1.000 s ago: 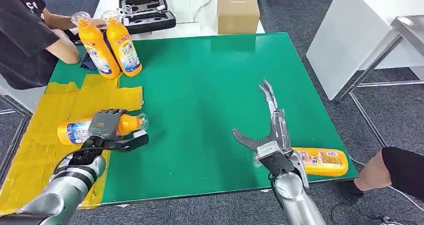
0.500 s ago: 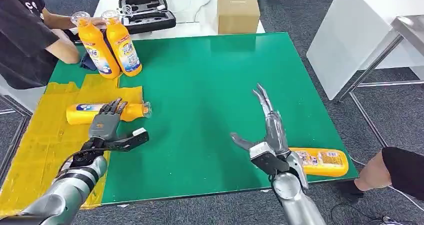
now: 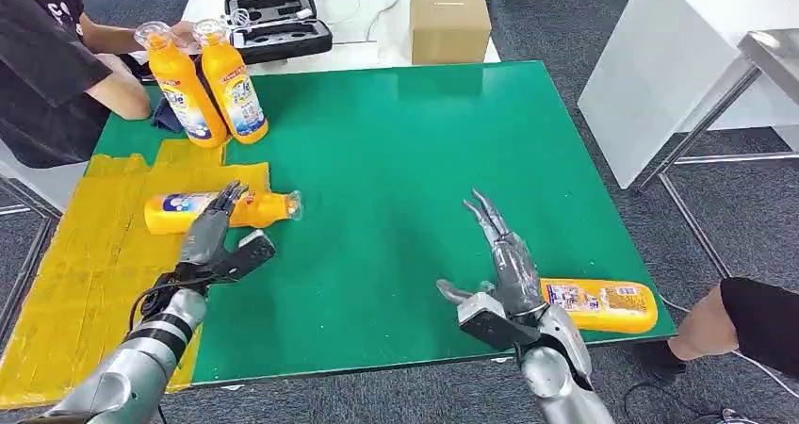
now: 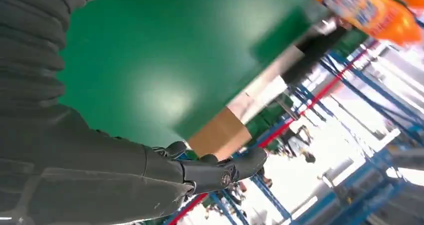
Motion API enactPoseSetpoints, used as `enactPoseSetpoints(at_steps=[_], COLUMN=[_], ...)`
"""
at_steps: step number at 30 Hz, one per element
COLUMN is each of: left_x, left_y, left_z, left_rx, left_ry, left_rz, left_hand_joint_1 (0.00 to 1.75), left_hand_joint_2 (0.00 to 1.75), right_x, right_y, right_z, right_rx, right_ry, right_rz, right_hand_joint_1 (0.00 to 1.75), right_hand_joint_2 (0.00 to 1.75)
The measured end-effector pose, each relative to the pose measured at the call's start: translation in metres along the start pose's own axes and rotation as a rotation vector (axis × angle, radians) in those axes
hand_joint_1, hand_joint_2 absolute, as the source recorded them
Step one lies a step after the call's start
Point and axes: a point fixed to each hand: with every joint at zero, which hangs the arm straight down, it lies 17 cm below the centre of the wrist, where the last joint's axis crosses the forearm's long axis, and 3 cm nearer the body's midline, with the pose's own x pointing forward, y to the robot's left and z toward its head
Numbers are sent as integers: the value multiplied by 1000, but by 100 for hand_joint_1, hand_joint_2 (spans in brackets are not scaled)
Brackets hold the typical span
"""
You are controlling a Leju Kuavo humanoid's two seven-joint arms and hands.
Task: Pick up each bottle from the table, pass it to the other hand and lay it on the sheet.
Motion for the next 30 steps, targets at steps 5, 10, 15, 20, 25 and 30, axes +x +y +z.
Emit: enactPoseSetpoints(at_steps=[5,10,15,20,25,30], left_x=[5,7,7,7,6,6], left_y=[2,3,3,4,4,4], left_z=[1,2,2,2,2,2], left_rx=[21,30,35,36,36,37], left_ry=[2,1,2,4,6,6], left_rz=[39,46,49,51,52,53], left_hand_joint_1=[0,0,0,0,0,0], left_hand_joint_2=[175,175,175,175,175,175], right_x=[-5,-5,-6,-6,-6,-6], right_y=[3,4,4,4,4,4], right_z=[12,14,16,16,16,17], right_rx=[22,30,33,35,36,36], right_ry=[14,14,15,14,14,14], right_rz=[9,11,14,15,16,16], right_hand_joint_1=[0,0,0,0,0,0], right_hand_joint_2=[175,175,175,175,175,175])
